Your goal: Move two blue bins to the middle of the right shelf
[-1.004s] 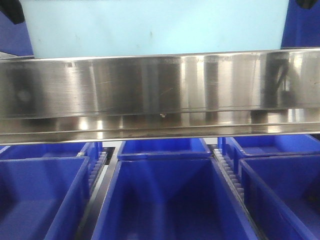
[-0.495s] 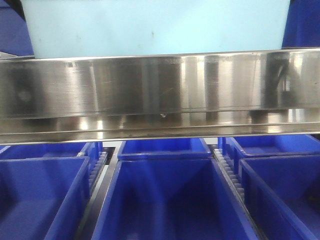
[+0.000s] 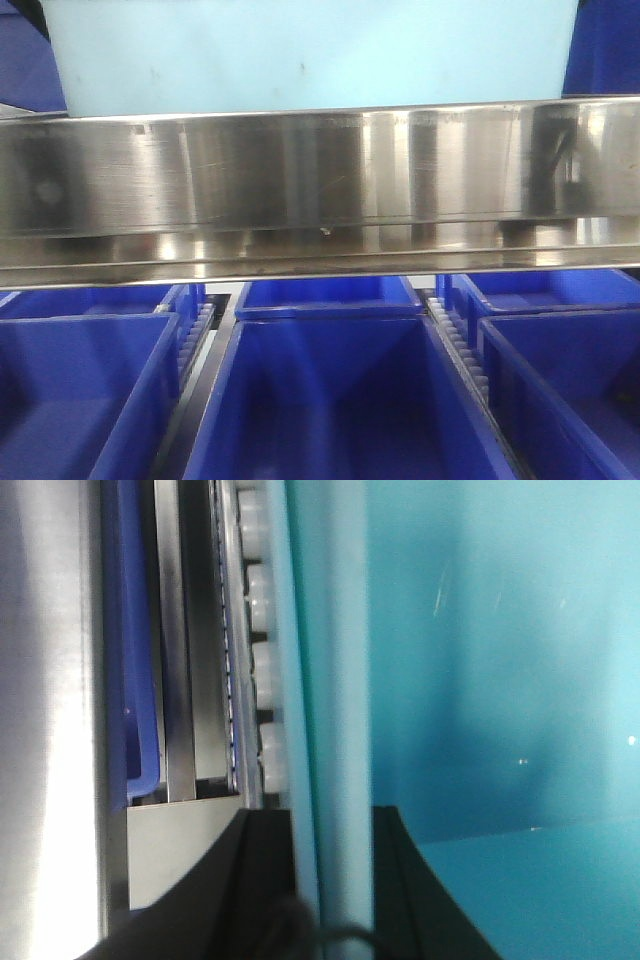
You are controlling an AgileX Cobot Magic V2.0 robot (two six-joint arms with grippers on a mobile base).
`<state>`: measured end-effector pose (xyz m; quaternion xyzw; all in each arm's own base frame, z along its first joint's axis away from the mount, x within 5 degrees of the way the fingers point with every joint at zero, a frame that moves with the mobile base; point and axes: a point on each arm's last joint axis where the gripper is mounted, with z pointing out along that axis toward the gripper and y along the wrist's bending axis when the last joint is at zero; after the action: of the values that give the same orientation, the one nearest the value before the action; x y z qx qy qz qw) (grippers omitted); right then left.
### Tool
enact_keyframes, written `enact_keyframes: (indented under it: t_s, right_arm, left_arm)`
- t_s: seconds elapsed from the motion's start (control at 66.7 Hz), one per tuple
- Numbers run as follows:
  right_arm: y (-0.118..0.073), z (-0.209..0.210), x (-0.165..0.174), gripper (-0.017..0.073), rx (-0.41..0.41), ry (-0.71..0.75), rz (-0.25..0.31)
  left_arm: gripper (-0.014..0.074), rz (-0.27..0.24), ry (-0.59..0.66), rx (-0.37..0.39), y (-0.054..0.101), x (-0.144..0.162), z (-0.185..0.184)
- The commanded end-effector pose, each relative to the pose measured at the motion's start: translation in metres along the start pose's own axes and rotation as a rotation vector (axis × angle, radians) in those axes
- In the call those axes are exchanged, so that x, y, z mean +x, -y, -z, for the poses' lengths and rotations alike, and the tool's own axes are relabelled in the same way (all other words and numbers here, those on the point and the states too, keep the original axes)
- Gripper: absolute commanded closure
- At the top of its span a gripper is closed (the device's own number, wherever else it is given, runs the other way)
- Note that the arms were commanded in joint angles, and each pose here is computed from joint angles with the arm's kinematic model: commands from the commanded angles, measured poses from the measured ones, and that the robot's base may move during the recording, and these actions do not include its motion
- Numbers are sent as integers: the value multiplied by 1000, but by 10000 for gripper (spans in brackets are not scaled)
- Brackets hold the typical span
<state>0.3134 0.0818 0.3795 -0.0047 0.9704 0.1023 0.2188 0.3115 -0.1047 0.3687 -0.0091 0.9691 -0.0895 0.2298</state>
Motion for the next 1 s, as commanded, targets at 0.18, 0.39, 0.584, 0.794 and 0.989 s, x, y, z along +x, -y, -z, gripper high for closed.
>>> enact_keyframes:
  t_s: [0.18,0.39,0.584,0.794,0.989]
  right_arm:
    - [-7,43,-18,724,-44,235,67]
    - [-15,79,-41,724,-88,501,105]
    - [-19,102,-53,724,-86,676,163]
    - [-19,107,-58,724,-89,741,166]
    - [-20,107,-58,724,-90,748,166]
  left_arm:
    - [704,-78,296,70,3,-14,40]
    - [704,-111,522,95,8,-36,76]
    - [704,-151,748,79,10,-54,119]
    - [704,-155,783,78,10,-55,128]
    - [704,-155,783,78,10,-55,128]
